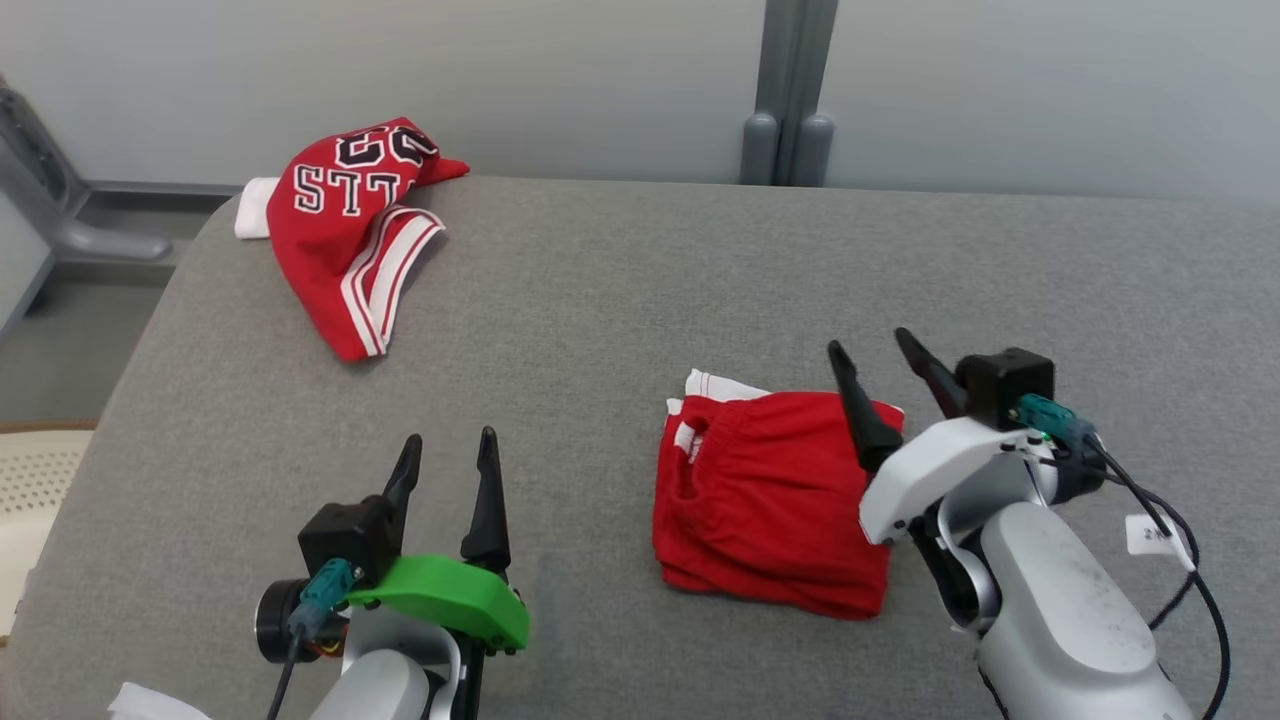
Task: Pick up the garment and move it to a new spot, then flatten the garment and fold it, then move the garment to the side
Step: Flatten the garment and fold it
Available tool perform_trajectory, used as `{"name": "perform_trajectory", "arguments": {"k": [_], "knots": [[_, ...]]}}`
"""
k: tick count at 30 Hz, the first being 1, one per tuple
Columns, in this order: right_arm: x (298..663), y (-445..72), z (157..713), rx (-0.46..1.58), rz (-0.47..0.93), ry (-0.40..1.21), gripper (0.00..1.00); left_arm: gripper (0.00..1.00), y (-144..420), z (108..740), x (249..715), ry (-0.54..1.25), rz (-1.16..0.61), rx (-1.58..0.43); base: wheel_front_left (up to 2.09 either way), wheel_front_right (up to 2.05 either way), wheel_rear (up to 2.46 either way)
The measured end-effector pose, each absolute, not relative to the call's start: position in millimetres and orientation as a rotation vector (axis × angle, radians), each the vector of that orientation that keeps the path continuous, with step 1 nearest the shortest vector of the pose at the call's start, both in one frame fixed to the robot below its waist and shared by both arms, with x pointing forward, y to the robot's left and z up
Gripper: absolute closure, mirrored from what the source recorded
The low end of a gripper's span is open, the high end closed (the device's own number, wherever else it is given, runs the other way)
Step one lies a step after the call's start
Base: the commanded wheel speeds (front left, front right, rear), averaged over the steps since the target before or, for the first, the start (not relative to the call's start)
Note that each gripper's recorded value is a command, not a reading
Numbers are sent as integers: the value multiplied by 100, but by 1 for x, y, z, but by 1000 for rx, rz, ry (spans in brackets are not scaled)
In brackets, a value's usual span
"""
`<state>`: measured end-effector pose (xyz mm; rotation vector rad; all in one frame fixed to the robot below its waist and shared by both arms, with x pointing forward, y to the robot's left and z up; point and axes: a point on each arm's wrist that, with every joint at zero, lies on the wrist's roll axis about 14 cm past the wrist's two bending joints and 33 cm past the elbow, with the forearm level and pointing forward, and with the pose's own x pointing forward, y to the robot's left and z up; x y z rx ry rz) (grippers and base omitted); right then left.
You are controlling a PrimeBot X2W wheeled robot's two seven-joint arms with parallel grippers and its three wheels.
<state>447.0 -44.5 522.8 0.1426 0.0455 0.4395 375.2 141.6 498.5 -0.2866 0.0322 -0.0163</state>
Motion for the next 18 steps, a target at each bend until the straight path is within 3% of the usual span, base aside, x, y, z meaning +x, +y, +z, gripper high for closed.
{"name": "perform_trajectory", "arguments": {"k": [7, 18], "knots": [[429, -114, 529, 105, 247, -52, 0, 0, 129, 513, 387, -9, -70, -271, 0, 0, 0], [385, -148, 514, 153, 149, -64, 0, 0, 130, 501, 369, 5, -62, -267, 0, 0, 0]]}}
